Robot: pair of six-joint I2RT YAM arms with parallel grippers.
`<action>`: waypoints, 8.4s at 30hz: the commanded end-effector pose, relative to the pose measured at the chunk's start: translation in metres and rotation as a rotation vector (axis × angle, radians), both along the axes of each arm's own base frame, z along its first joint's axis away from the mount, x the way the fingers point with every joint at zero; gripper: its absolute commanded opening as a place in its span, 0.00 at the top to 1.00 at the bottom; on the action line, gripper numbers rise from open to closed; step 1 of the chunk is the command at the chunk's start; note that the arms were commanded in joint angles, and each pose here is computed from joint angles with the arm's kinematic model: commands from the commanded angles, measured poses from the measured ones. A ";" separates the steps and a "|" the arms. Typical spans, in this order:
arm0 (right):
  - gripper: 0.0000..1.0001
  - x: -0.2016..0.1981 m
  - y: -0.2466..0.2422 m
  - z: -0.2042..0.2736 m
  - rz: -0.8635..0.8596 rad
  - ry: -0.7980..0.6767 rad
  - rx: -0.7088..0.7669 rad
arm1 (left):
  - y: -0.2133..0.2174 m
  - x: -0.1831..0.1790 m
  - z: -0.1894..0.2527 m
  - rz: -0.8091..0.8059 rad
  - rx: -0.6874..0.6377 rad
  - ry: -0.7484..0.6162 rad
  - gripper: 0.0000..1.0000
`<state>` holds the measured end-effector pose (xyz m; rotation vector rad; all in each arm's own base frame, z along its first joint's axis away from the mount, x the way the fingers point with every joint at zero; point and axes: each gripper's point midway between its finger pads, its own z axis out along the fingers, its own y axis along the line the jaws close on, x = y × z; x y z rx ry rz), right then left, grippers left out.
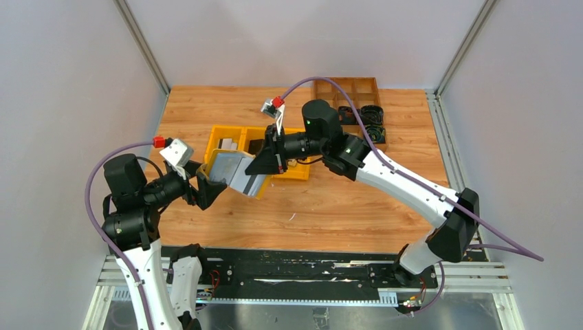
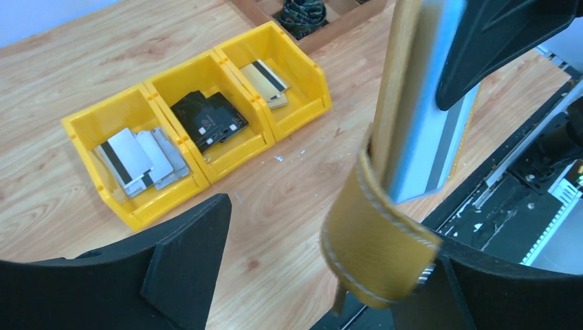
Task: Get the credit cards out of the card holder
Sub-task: Remove the credit card from the card holder, then place the credit card in the storage box, then move the storage box to the center of the board.
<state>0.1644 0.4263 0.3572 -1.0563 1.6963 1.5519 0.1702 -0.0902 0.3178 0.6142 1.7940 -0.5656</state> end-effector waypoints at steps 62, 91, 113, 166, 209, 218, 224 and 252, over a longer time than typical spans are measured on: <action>0.41 0.028 -0.050 0.036 -0.187 -0.073 0.097 | -0.037 -0.015 0.072 -0.171 -0.383 0.232 1.00; 0.41 -0.004 0.007 0.042 -0.086 0.307 0.365 | -0.040 0.003 0.105 -0.122 -0.674 0.222 1.00; 0.72 -0.016 0.003 0.087 0.107 0.387 0.603 | -0.042 -0.002 0.099 -0.113 -0.709 0.236 1.00; 1.00 0.154 0.035 -0.119 -0.530 0.376 0.000 | -0.050 -0.024 0.143 -0.373 -0.474 0.125 1.00; 0.44 0.216 0.082 -0.151 -0.723 0.045 -0.166 | -0.041 -0.002 0.133 -0.279 -0.428 0.025 1.00; 0.40 0.219 -0.003 -0.231 -0.908 -0.043 -0.516 | -0.039 -0.002 0.126 -0.225 -0.388 -0.011 1.00; 0.46 0.216 -0.029 -0.248 -0.953 -0.076 -0.605 | -0.038 -0.002 0.118 -0.217 -0.382 -0.003 1.00; 0.30 0.194 -0.025 -0.127 -0.774 -0.084 -0.274 | -0.037 -0.001 0.099 -0.216 -0.363 0.002 1.00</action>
